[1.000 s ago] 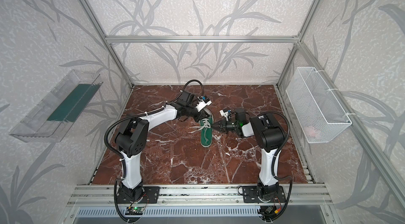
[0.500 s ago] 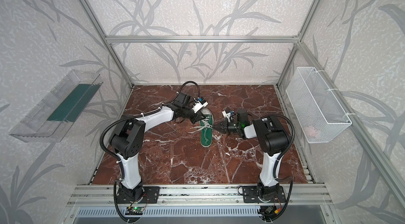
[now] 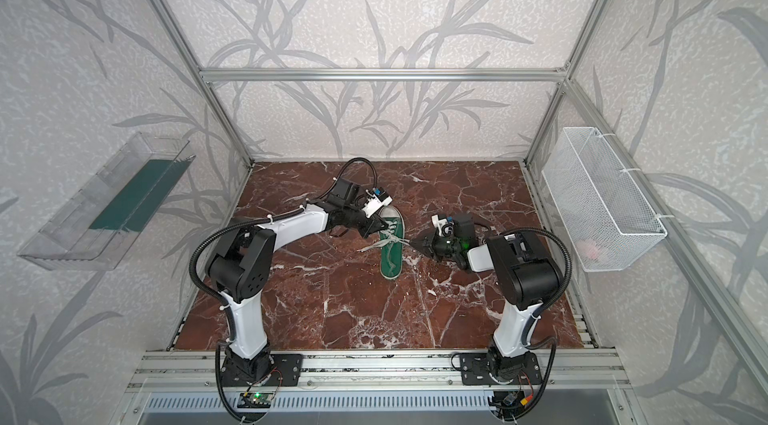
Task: Tie the shoes
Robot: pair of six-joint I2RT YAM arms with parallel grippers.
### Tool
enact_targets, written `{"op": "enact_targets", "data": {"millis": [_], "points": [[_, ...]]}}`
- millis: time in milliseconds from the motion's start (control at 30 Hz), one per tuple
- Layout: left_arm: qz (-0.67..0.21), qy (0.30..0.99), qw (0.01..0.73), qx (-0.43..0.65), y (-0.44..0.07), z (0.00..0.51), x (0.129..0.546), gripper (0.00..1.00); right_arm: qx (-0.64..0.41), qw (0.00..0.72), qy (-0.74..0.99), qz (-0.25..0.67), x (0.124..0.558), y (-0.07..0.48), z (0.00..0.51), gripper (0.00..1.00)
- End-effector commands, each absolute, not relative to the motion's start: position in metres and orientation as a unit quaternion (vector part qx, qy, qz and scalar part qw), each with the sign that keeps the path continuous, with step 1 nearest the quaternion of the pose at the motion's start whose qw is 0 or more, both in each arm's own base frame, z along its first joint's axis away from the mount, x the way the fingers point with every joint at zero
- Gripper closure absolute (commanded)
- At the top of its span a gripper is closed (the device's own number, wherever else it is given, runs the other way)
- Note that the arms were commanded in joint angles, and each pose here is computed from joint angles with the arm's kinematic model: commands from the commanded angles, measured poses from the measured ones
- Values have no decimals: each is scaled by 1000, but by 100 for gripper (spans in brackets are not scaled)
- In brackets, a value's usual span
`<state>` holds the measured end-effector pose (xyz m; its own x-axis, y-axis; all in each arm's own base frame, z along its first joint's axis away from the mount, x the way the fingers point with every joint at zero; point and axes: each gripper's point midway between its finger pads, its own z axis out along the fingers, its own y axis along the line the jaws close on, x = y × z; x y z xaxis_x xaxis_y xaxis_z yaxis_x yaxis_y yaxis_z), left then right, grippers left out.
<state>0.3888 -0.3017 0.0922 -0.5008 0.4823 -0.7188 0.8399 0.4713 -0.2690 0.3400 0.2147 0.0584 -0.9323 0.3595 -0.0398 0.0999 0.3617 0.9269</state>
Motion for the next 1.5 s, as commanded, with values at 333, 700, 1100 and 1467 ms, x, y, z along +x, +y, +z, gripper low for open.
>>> {"op": "enact_targets", "data": {"millis": [333, 700, 1100, 1467], "points": [[-316, 793, 310, 419, -292, 113, 385, 100, 181, 149, 844, 482, 333, 201, 55, 100], [-325, 789, 321, 411, -287, 117, 387, 100, 215, 161, 863, 429, 326, 182, 47, 100], [-330, 789, 323, 405, -281, 115, 385, 100, 255, 164, 876, 376, 323, 167, 38, 100], [-338, 785, 328, 401, -280, 117, 377, 100, 282, 149, 899, 299, 323, 168, 34, 100]]}}
